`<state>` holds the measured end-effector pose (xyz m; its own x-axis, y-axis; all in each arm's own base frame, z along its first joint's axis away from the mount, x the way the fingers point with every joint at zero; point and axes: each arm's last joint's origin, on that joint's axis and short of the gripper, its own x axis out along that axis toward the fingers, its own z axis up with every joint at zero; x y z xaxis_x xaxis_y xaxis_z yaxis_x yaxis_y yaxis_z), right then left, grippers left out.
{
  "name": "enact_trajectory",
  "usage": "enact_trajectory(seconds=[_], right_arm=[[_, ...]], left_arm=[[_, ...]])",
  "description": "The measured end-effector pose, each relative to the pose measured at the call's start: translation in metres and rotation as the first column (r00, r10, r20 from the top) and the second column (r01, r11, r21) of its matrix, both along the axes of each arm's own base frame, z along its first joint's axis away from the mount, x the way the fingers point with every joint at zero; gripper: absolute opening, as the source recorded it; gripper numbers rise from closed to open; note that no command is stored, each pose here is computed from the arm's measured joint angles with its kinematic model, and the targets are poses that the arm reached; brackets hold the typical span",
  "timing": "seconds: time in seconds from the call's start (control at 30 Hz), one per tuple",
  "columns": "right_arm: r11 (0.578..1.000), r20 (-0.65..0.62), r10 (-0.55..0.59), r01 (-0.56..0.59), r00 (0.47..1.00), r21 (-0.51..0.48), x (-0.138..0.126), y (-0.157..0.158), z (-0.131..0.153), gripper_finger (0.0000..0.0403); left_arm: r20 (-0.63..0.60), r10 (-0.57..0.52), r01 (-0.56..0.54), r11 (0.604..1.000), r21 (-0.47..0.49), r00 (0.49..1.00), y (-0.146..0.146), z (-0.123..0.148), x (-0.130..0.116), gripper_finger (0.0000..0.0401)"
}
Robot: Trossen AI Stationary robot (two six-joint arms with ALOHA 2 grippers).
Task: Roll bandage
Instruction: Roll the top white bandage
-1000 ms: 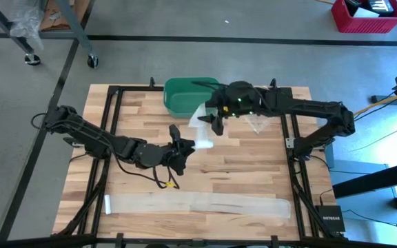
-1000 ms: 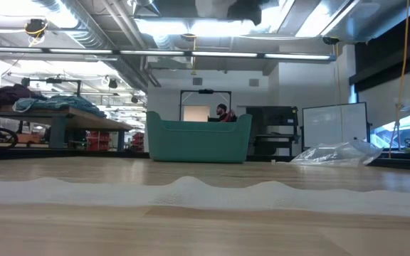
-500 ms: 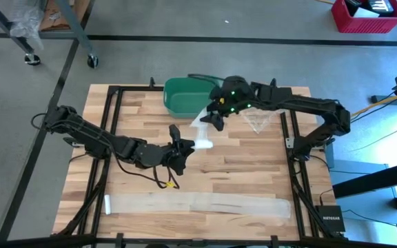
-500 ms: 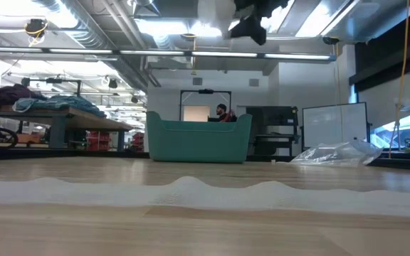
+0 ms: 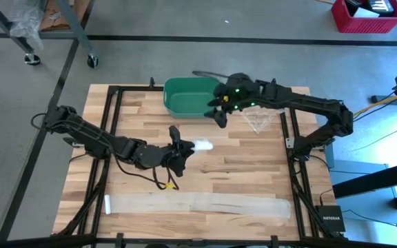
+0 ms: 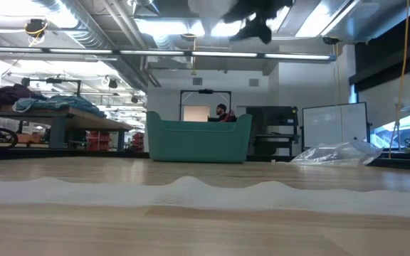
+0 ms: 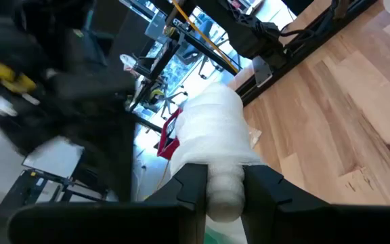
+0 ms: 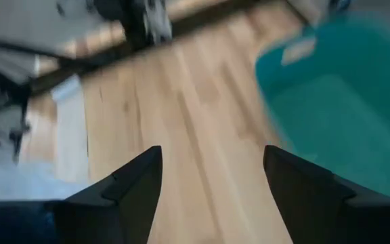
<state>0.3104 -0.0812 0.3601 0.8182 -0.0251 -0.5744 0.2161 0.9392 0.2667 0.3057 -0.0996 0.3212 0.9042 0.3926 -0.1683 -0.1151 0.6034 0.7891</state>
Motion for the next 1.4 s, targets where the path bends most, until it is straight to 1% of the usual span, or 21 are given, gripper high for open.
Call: enact_trajectory(seconds=[0.07,0.1,0.27,0.33,0.43,0.5,0.57,0.63,0.7,0.77,0.83,0.93,0.97,1.03,1.1,1.2,1.27,1.3,1.33,1.4], right_arm=[[0.999,-0.040,0.016,-0.015,0.999,0.031,-0.003,-0.002,-0.005,0.0260],[0.999,-0.022,0.022,-0.022,1.000,0.029,-0.004,-0.001,-0.001,0.0260],[0.999,0.045,-0.041,0.042,0.998,-0.025,-0.020,-0.006,0.018,0.0260],[0.998,0.022,-0.042,0.043,0.999,-0.047,-0.027,-0.005,0.020,0.0260],[0.995,-0.012,0.015,-0.016,1.000,-0.100,-0.038,0.001,0.019,0.0260],[0.989,-0.015,0.092,-0.093,0.996,-0.119,-0.044,0.011,0.012,0.0260],[0.980,0.032,0.141,-0.135,0.990,-0.145,-0.049,0.020,0.001,0.0260],[0.973,0.119,0.176,-0.154,0.977,-0.173,-0.053,0.030,-0.013,0.0260],[0.961,0.254,0.223,-0.169,0.941,-0.219,-0.054,0.043,-0.029,0.0260],[0.947,0.377,0.268,-0.171,0.886,-0.272,-0.054,0.055,-0.048,0.0260],[0.938,0.507,0.291,-0.137,0.811,-0.320,-0.054,0.065,-0.065,0.0260],[0.913,0.629,0.315,-0.046,0.711,-0.405,-0.052,0.073,-0.082,0.0260],[0.903,0.634,0.325,-0.031,0.702,-0.428,-0.050,0.074,-0.088,0.0260],[0.899,0.642,0.337,-0.033,0.688,-0.437,-0.044,0.077,-0.092,0.0260],[0.898,0.634,0.341,-0.042,0.694,-0.437,-0.036,0.077,-0.092,0.0260],[0.894,0.609,0.374,-0.097,0.699,-0.437,-0.023,0.083,-0.093,0.0259],[0.888,0.602,0.405,-0.138,0.689,-0.440,-0.018,0.088,-0.092,0.0259],[0.884,0.609,0.419,-0.149,0.674,-0.443,-0.015,0.089,-0.088,0.0257],[0.881,0.613,0.428,-0.157,0.664,-0.445,-0.014,0.090,-0.084,0.0252],[0.876,0.588,0.446,-0.195,0.675,-0.441,-0.013,0.093,-0.083,0.0238]], left_arm=[[0.000,0.001,-0.001,1.000,-0.001,1.000,0.000,0.000,0.000,0.0054],[0.001,0.001,-0.001,1.000,-0.002,1.000,0.000,0.000,0.000,0.0054],[0.010,0.005,-0.005,1.000,-0.022,1.000,0.000,0.000,0.000,0.0054],[0.021,0.010,-0.009,0.999,-0.046,1.000,0.000,0.001,0.000,0.0054],[0.069,0.022,-0.014,0.993,-0.115,0.997,0.000,0.010,-0.001,0.0054],[0.110,0.031,-0.012,0.986,-0.169,0.993,-0.001,0.019,-0.004,0.0054],[0.159,0.040,-0.002,0.973,-0.229,0.986,-0.001,0.029,-0.008,0.0054],[0.191,0.050,0.005,0.961,-0.277,0.980,-0.001,0.035,-0.012,0.0054],[0.221,0.056,0.017,0.948,-0.317,0.974,-0.001,0.041,-0.017,0.0054],[0.249,0.064,0.027,0.937,-0.347,0.966,0.001,0.046,-0.020,0.0054],[0.261,0.066,0.034,0.932,-0.362,0.963,0.001,0.047,-0.021,0.0054],[0.264,0.023,0.079,0.927,-0.367,0.964,0.000,0.047,-0.020,0.0054],[0.265,0.000,0.102,0.924,-0.370,0.964,-0.001,0.047,-0.019,0.0054],[0.271,-0.044,0.148,0.915,-0.376,0.962,0.000,0.048,-0.018,0.0054],[0.273,-0.060,0.165,0.911,-0.378,0.960,0.000,0.048,-0.017,0.0054],[0.269,-0.052,0.156,0.912,-0.380,0.962,0.002,0.047,-0.016,0.0054],[0.265,-0.046,0.149,0.911,-0.384,0.963,0.003,0.046,-0.016,0.0054],[0.265,-0.046,0.150,0.911,-0.385,0.963,0.003,0.046,-0.016,0.0054],[0.263,-0.046,0.149,0.910,-0.386,0.964,0.003,0.046,-0.016,0.0054],[0.262,-0.049,0.150,0.911,-0.384,0.964,0.003,0.046,-0.016,0.0054]])
